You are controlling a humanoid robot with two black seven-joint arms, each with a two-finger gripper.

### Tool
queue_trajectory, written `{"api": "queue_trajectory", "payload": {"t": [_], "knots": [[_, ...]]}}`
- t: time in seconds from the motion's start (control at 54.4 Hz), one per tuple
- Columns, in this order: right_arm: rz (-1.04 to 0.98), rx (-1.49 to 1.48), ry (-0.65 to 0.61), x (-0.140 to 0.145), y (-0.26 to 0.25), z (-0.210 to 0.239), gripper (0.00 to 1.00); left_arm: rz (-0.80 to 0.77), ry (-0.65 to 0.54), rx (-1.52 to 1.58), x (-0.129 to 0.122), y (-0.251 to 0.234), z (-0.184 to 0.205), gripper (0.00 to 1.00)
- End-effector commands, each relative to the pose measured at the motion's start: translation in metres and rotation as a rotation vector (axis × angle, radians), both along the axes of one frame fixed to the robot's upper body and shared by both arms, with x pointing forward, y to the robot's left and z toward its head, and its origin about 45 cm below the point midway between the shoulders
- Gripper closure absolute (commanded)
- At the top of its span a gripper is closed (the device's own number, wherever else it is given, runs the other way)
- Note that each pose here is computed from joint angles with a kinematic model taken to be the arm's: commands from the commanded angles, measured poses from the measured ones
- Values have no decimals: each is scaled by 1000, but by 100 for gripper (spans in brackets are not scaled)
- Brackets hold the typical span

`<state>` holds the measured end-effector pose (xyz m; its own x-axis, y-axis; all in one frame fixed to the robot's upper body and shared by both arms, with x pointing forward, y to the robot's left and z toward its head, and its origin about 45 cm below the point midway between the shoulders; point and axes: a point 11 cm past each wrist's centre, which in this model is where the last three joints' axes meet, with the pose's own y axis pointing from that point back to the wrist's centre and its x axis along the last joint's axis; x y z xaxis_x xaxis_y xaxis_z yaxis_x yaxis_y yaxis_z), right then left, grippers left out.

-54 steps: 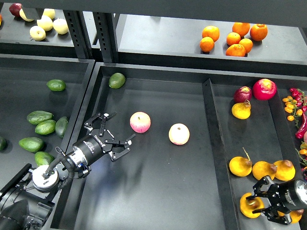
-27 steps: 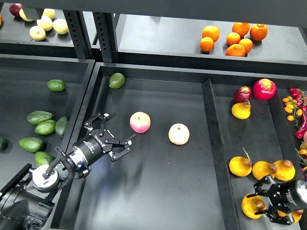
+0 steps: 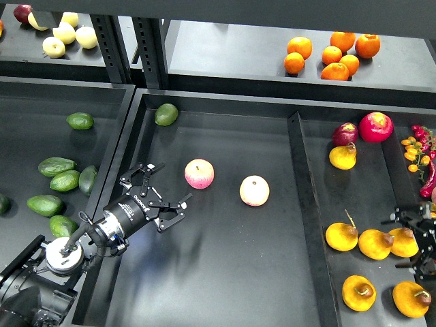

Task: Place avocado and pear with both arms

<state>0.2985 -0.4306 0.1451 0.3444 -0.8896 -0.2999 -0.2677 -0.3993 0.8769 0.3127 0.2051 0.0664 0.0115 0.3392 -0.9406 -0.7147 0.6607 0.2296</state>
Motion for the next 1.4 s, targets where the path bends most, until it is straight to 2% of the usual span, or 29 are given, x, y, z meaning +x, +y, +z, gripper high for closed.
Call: {"api": "queue_trajectory", "payload": {"t": [0.0,0.147,0.552,0.938,1.214,1.38], "knots": [[-24,44,-52,15,6,14,1,-2,5,2,-1,0,-2,1],[-49,143,-94,29,27,22,1,-3,4,1,-1,-1,-1,1],[-15,493,-197,75,144,33,1,17,4,-6,-1,4,-1,1],[-166,999,-226,79,250,35,1,86,-11,-36,6,19,6,1],[-309,1295,-175,70,312,34,1,145,-11,-109,11,26,11,1],[-434,1329,-210,77,286,26,1,151,-15,-120,16,26,14,1]]}}
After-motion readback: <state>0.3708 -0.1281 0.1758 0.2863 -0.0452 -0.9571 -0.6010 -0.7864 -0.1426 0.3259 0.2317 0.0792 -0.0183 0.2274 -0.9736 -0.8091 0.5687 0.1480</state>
